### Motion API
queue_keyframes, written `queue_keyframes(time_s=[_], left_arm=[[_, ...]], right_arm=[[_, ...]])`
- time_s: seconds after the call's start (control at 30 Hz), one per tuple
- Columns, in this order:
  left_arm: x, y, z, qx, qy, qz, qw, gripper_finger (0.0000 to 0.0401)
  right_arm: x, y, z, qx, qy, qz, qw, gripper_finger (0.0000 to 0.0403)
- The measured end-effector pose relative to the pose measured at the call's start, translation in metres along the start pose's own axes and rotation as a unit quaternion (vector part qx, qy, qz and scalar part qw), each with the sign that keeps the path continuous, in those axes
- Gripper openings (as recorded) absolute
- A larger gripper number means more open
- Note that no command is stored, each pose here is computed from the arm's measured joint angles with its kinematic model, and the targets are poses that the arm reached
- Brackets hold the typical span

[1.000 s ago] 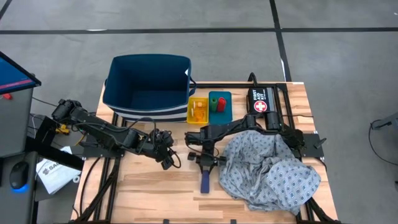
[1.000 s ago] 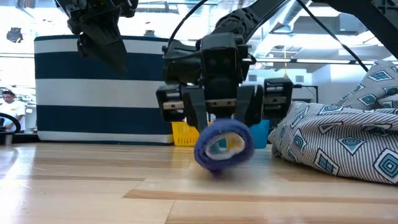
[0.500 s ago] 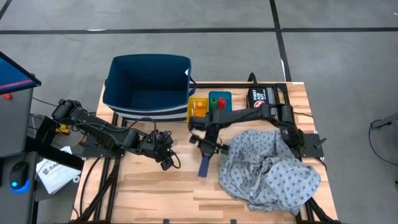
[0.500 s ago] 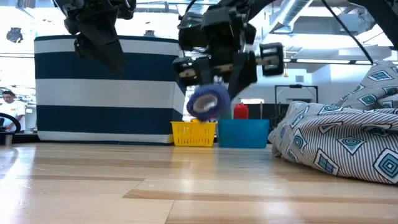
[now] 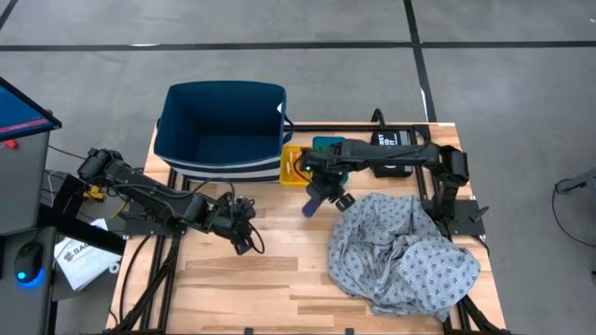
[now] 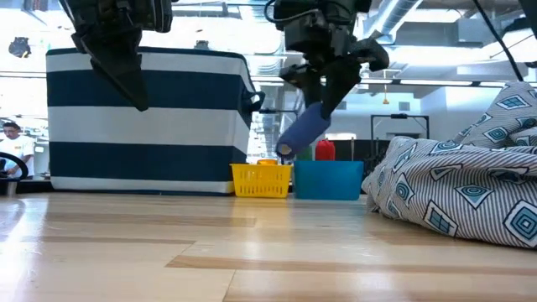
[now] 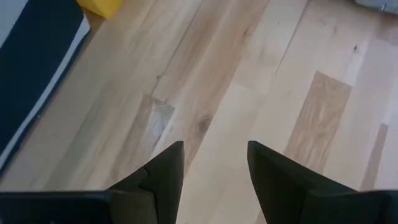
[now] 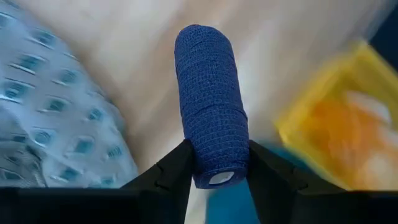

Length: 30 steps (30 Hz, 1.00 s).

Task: Pick & place medical supplies in basket/bin
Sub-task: Put the blue bandage into the right blue bin

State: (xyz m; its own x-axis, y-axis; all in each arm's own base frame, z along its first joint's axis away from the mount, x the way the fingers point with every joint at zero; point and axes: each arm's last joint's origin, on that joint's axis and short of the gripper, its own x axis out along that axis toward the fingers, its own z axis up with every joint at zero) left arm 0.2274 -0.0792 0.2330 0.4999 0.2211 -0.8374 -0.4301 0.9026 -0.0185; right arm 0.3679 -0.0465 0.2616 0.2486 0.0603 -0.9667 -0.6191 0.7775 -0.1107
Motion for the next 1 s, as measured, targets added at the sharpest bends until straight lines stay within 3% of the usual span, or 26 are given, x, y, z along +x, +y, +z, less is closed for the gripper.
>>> queue_keyframes(time_s=[0.17,0.43,0.7,0.83,1.0], left_arm=[[0.0,0.0,0.0,0.006,-0.005,0.006,1.0,0.0168],[-0.003,-0.004,-0.003,0.018,-0.014,0.007,1.0,0.0168],[-0.007,-0.011,-0.01,0.035,-0.023,0.001,0.999,0.0168],[-0.007,-0.012,-0.01,0.033,-0.023,0.0,0.999,0.0168],[-0.007,-0.013,-0.009,0.028,-0.03,-0.005,0.999,0.0168]], right_arm=[[-0.013,0.001,-0.009,0.085,0.079,-0.078,0.99,0.0132],[-0.047,0.001,-0.016,0.2,0.079,-0.115,0.97,0.0132],[-0.088,-0.011,-0.035,0.285,0.087,-0.092,0.95,0.0132],[-0.086,-0.01,-0.044,0.3,0.118,-0.068,0.944,0.0132],[-0.062,-0.017,-0.046,0.32,0.174,-0.03,0.931,0.0132]])
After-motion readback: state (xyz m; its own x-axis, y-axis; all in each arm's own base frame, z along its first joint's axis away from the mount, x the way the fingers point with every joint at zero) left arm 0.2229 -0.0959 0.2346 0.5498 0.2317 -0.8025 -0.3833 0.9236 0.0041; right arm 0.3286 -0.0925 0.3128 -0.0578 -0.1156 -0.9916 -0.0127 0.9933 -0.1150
